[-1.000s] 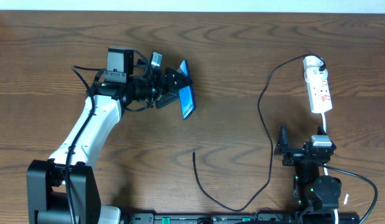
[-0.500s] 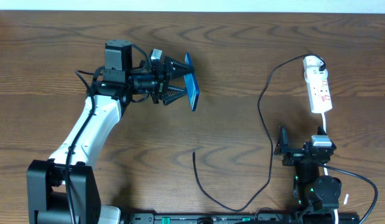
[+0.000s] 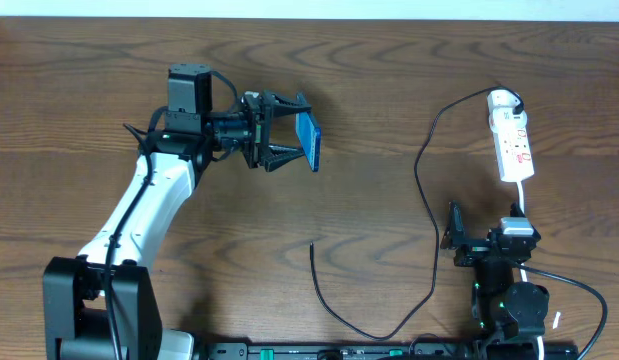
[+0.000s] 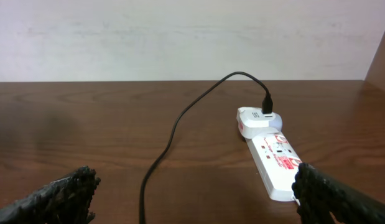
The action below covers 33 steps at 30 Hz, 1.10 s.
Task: Plug charger to phone and switch on socket
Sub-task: 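Lift the phone with the left gripper and tilt it upright, then hold the phone upright in the left gripper above the table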
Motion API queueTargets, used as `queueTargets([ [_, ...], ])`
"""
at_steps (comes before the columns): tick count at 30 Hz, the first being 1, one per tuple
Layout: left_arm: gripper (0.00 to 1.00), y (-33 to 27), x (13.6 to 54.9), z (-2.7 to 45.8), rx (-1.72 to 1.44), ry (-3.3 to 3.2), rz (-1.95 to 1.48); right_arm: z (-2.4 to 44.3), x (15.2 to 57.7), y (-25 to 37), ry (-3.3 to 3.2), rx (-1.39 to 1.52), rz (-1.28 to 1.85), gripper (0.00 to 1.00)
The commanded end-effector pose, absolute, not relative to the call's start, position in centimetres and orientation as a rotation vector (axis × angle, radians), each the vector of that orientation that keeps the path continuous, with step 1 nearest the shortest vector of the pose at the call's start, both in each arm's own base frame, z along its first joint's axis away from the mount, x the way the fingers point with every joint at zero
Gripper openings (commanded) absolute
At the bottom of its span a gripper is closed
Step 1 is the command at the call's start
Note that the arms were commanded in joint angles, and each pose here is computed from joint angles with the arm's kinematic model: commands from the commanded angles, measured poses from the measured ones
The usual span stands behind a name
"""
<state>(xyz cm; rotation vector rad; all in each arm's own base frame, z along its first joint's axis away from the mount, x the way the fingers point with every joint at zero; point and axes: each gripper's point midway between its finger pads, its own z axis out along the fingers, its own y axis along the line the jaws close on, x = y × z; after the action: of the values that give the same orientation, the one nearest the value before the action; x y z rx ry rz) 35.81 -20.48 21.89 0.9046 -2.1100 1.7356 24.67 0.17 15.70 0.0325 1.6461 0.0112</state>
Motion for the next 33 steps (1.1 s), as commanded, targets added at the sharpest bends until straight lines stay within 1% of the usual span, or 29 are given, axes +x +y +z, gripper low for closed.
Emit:
queueTargets([
  [1, 0.08, -19.87, 35.25, 23.98, 0.874, -2.036, 1.767, 15.74, 24.63, 0.29, 1.642, 0.015, -0.001, 0.99],
  [6, 0.07, -18.97, 35.48, 24.21, 0.897, -2.006, 1.774, 15.73, 24.63, 0.29, 1.643, 0.015, -0.001, 0.99],
  [33, 0.07, -19.0, 35.34, 24.32, 0.999, -1.888, 1.698, 15.74, 24.63, 0.29, 1.642, 0.015, -0.001, 0.99],
])
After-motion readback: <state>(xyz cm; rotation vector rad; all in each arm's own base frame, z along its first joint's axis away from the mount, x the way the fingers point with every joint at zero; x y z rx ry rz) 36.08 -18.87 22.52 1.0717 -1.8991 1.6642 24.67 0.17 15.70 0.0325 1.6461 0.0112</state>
